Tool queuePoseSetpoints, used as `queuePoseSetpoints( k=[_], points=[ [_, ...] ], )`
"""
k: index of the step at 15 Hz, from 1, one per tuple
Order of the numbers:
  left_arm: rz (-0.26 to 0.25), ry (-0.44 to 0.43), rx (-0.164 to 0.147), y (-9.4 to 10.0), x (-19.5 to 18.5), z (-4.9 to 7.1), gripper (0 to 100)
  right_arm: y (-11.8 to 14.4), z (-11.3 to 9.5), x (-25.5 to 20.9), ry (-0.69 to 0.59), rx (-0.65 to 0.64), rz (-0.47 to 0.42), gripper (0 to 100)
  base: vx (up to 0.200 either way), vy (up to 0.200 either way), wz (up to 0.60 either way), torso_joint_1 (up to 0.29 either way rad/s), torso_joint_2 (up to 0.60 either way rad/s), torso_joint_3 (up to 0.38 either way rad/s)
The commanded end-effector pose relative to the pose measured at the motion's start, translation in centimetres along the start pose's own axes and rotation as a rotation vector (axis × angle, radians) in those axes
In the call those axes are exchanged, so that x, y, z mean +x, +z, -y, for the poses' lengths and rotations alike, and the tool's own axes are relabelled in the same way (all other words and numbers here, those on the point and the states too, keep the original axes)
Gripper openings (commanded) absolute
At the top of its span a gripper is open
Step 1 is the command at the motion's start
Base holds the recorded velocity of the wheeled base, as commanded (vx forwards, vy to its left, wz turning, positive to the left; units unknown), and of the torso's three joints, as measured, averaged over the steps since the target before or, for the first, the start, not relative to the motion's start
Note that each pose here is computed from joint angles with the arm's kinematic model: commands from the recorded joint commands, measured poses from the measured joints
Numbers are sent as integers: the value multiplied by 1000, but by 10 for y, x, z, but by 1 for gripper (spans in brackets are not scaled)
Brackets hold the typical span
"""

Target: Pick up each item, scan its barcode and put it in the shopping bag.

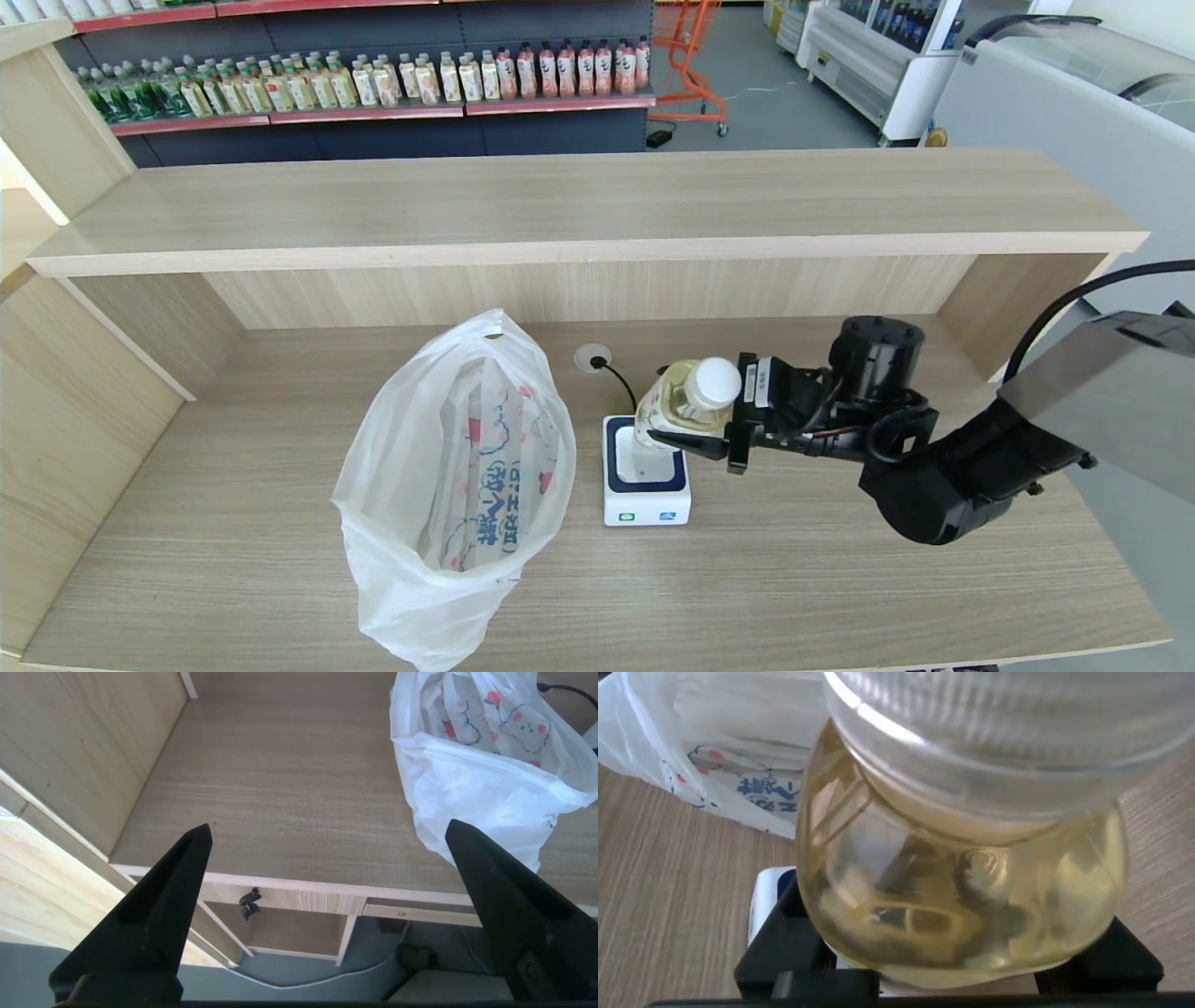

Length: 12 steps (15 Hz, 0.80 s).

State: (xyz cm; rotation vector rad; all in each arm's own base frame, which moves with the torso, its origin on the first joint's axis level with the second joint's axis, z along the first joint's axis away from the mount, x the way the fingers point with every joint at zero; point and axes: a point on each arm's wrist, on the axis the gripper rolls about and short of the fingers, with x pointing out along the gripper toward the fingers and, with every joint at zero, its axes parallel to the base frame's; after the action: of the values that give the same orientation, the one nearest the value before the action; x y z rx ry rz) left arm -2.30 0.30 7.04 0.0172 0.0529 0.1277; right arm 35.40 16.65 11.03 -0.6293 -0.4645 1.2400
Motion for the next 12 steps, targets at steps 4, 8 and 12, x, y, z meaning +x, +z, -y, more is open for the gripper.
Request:
queuePoseSetpoints(
  k=[4, 8, 12],
  points=[
    [0, 1, 0, 0, 0, 0, 100, -14, -3, 7, 7, -22, 30, 0, 0, 0, 0, 0, 0, 0],
    [0, 2, 0, 0, 0, 0, 100, -25, -9, 10, 14, -51, 62, 0, 0, 0, 0, 0, 0, 0],
    [0, 1, 0, 0, 0, 0, 100, -26, -10, 10, 17, -55, 67, 0, 0, 0, 0, 0, 0, 0]
  ],
)
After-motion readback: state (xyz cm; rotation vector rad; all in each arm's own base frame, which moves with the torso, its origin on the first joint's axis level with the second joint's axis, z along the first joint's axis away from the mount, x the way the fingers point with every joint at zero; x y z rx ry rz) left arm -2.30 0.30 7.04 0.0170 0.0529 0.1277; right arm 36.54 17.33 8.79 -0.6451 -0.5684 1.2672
